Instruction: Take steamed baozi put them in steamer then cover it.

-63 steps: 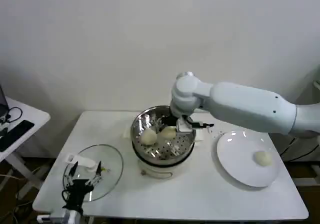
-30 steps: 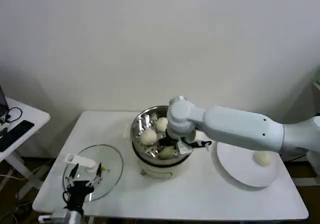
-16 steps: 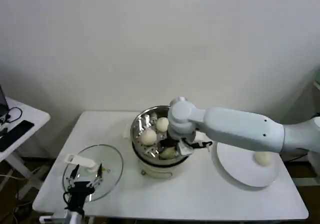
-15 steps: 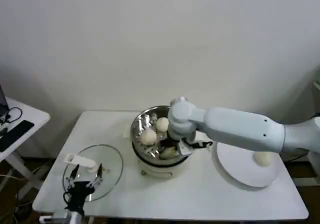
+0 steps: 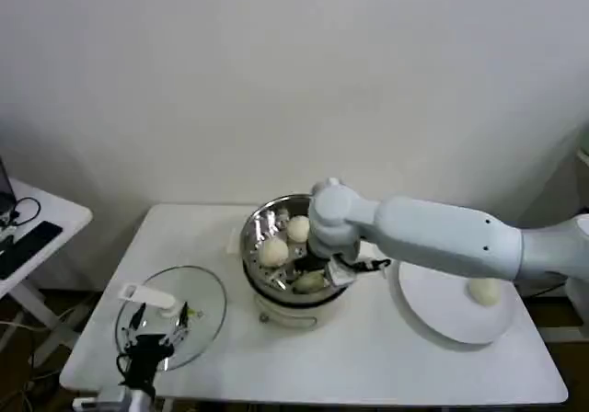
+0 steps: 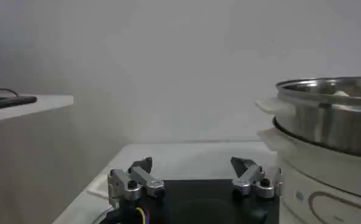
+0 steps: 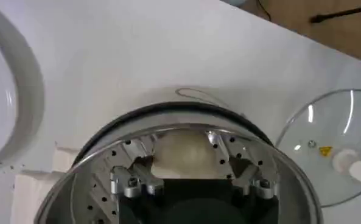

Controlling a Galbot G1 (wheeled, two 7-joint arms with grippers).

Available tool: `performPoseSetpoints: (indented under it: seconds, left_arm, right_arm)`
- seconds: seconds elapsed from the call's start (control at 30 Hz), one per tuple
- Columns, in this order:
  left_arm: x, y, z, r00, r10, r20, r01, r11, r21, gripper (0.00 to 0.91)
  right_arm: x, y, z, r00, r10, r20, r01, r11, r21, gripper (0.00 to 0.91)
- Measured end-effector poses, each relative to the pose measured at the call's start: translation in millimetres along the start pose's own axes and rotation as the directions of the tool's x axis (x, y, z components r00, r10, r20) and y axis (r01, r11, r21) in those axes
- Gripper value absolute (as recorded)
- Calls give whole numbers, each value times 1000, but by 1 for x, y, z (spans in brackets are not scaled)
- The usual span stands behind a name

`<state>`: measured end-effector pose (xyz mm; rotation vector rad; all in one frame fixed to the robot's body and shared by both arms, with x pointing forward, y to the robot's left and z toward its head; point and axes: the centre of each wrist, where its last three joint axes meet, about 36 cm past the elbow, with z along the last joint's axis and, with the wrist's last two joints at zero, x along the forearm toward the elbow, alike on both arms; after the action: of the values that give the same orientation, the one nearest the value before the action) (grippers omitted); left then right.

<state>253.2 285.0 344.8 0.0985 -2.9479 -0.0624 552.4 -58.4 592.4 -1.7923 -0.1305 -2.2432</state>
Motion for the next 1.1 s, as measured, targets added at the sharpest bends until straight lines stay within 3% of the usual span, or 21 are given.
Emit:
performPoseSetpoints:
  seconds: [0.47,0.7,0.83,0.93,1.1]
  left_arm:
    - [-1,0,-2,1000,-1,8,1,1000,1,907]
    - [-2,1,-5,1000,-1,14,1,1000,-1,907]
    - [-4,1,-8,1000,0,24,0,1000,0,907]
    - [-5,-1,-10,999,9,34,-9,1000,1,907]
    - [-5,-5,-17,999,22,45,-23,1000,17,907]
  right_arm:
    - [28,10,13,1000,5,-20,-4,1000,14,907]
    - [61,32,25,999,11,-39,-13,999,-48,907]
    - [84,63,35,999,25,-34,-31,981,-190,907]
    - [98,96,41,999,51,-19,-54,925,-376,907]
    - [117,166,43,992,122,-20,-99,691,-716,907]
